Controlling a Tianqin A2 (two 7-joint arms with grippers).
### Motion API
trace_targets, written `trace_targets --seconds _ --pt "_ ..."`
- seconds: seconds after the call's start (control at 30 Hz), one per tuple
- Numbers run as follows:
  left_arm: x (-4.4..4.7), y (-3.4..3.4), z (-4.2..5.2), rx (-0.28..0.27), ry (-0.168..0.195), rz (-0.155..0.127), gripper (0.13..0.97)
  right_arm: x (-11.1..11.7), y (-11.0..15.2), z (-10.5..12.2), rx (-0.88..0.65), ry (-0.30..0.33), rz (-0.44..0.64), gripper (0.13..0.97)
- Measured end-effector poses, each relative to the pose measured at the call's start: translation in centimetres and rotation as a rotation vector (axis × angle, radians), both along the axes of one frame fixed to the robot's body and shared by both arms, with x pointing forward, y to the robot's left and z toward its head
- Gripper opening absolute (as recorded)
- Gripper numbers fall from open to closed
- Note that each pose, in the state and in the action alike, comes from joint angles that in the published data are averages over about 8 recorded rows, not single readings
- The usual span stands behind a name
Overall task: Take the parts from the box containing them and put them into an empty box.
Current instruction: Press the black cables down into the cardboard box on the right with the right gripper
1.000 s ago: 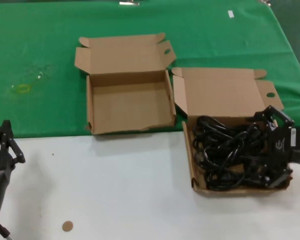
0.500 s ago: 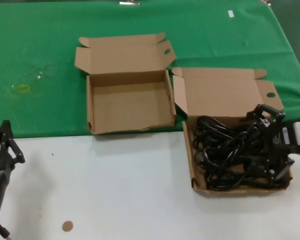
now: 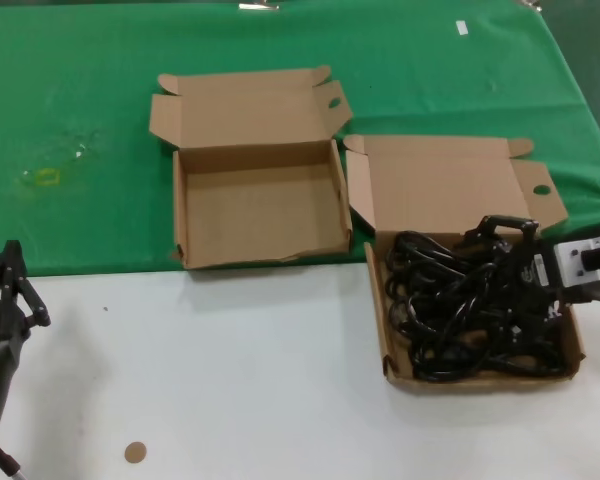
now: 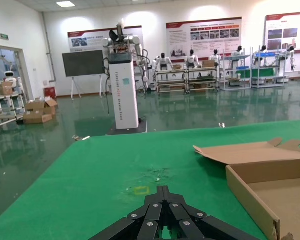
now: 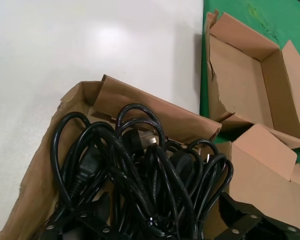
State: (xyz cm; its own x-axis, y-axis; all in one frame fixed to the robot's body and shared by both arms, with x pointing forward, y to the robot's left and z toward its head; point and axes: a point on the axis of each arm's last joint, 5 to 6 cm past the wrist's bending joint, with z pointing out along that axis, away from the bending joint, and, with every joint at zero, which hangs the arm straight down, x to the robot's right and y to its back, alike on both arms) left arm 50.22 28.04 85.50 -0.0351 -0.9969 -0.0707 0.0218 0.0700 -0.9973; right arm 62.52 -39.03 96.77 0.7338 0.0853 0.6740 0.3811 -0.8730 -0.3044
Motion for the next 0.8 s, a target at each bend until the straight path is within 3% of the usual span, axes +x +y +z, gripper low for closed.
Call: trace_targets --seconds 0.2,0.47,0.8 --pt "0.00 0.00 0.00 0.000 0.000 0.000 0.144 0.43 0.25 -0.18 -0.008 0.000 0.006 0.756" --pt "0.00 0.00 0.00 0.000 0.000 0.000 0.144 0.57 0.16 -0.49 -0.028 0.016 0.009 0.547" --pt "0.00 0.00 0.00 0.000 0.000 0.000 0.144 0.34 -0.18 -0.48 -0.048 0.024 0.012 0.349"
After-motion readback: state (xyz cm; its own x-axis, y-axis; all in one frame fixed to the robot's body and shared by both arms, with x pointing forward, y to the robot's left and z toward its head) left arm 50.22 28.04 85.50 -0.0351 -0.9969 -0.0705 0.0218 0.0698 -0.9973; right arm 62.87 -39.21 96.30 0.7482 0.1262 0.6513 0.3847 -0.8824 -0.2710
